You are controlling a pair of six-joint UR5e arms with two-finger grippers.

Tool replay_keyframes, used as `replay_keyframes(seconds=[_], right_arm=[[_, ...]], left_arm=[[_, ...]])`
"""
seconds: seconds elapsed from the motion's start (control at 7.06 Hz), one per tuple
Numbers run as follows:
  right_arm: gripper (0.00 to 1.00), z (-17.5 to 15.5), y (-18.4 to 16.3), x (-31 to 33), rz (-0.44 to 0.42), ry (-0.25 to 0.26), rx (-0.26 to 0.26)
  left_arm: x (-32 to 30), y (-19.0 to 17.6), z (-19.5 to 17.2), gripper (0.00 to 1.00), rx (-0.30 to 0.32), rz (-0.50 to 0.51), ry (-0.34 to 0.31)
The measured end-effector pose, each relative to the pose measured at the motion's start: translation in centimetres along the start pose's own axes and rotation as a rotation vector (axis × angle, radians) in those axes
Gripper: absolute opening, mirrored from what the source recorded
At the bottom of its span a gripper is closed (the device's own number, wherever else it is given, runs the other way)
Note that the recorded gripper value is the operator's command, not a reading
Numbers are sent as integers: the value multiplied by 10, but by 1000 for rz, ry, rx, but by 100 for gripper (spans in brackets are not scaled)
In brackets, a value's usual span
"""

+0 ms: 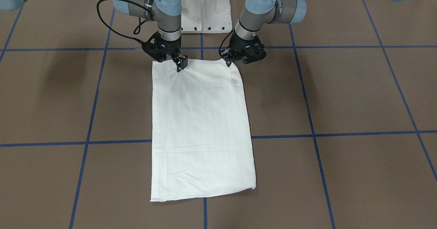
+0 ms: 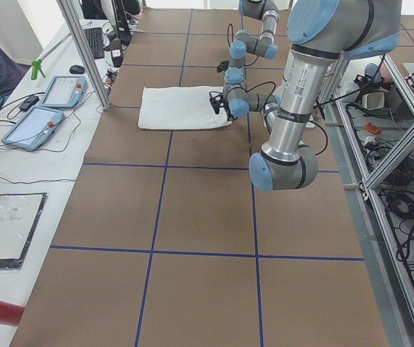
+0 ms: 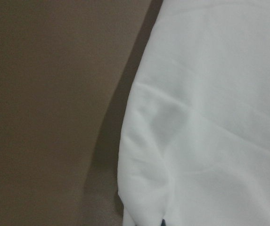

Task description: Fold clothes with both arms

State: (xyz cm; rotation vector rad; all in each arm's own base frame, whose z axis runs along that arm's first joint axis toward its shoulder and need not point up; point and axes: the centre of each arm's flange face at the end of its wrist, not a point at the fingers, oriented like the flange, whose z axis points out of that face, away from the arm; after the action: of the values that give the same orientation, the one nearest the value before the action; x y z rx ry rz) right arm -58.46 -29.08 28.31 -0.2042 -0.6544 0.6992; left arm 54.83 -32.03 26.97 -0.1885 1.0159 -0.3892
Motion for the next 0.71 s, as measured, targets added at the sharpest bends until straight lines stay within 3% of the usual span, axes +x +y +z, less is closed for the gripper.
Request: replay_keyframes(seconds=[0.57, 0.71], right_arm=[[39, -6, -1, -2, 1, -12, -4], [21, -6, -1, -2, 2, -12, -3]], left_arm=[[0, 0, 1, 0, -1, 0, -1], [0, 0, 1, 0, -1, 0, -1]])
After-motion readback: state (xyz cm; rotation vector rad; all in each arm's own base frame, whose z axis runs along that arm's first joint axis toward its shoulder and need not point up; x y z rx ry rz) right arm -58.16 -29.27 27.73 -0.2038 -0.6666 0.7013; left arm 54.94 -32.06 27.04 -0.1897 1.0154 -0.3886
